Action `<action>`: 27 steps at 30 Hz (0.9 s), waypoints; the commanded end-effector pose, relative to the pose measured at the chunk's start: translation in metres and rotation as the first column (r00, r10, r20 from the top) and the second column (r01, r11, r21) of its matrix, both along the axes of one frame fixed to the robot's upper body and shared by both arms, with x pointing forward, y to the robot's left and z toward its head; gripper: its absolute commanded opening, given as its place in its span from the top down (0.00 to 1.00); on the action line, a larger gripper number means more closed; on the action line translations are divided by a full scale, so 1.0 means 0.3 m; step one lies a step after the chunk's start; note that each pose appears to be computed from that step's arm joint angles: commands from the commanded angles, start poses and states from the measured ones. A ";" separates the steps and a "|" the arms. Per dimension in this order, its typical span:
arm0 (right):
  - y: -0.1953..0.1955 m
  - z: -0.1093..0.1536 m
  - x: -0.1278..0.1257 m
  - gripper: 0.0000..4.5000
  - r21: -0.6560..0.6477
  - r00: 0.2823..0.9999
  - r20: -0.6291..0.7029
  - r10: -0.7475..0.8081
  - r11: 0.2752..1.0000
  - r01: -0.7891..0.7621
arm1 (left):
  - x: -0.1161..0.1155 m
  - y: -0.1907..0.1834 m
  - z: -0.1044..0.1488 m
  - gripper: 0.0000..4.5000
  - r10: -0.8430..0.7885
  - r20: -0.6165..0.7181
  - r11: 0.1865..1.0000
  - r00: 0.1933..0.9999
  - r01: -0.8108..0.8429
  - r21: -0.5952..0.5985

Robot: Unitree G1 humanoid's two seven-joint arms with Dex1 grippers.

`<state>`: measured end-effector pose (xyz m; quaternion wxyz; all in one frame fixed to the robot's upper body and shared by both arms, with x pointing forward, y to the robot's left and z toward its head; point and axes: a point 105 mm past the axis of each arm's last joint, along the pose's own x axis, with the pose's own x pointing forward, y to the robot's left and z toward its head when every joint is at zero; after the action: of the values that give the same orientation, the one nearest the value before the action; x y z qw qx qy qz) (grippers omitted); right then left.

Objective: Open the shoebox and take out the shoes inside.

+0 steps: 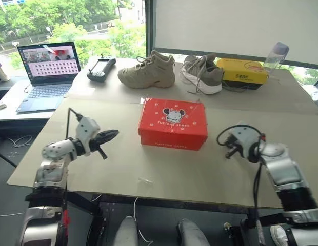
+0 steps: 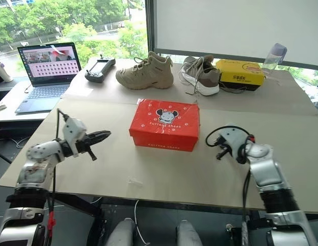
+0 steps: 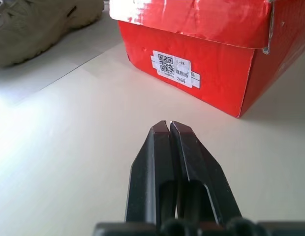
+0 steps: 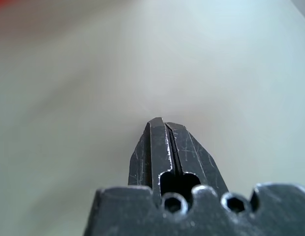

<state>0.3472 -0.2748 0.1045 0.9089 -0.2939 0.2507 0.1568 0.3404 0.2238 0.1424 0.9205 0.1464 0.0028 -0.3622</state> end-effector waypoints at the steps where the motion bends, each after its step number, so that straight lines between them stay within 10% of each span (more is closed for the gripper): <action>1: -0.019 0.036 -0.052 1.00 0.036 0.999 -0.032 0.008 0.999 -0.007 | -0.058 -0.008 0.088 0.98 -0.053 0.055 0.998 0.997 0.055 -0.038; 10: 0.441 0.047 -0.267 1.00 0.396 0.886 -0.151 0.438 0.848 -0.352 | -0.144 0.005 0.149 0.98 -0.124 0.008 0.990 0.992 0.124 -0.069; 27: 0.662 0.024 -0.111 1.00 0.451 0.990 0.016 0.137 0.883 -0.129 | -0.202 0.011 0.133 0.98 -0.229 -0.106 0.969 0.968 0.216 -0.118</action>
<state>0.3024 -0.0723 0.0977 0.9212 -0.0930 0.2304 0.2994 0.2784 0.2294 0.1723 0.8833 0.0584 0.0422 -0.4632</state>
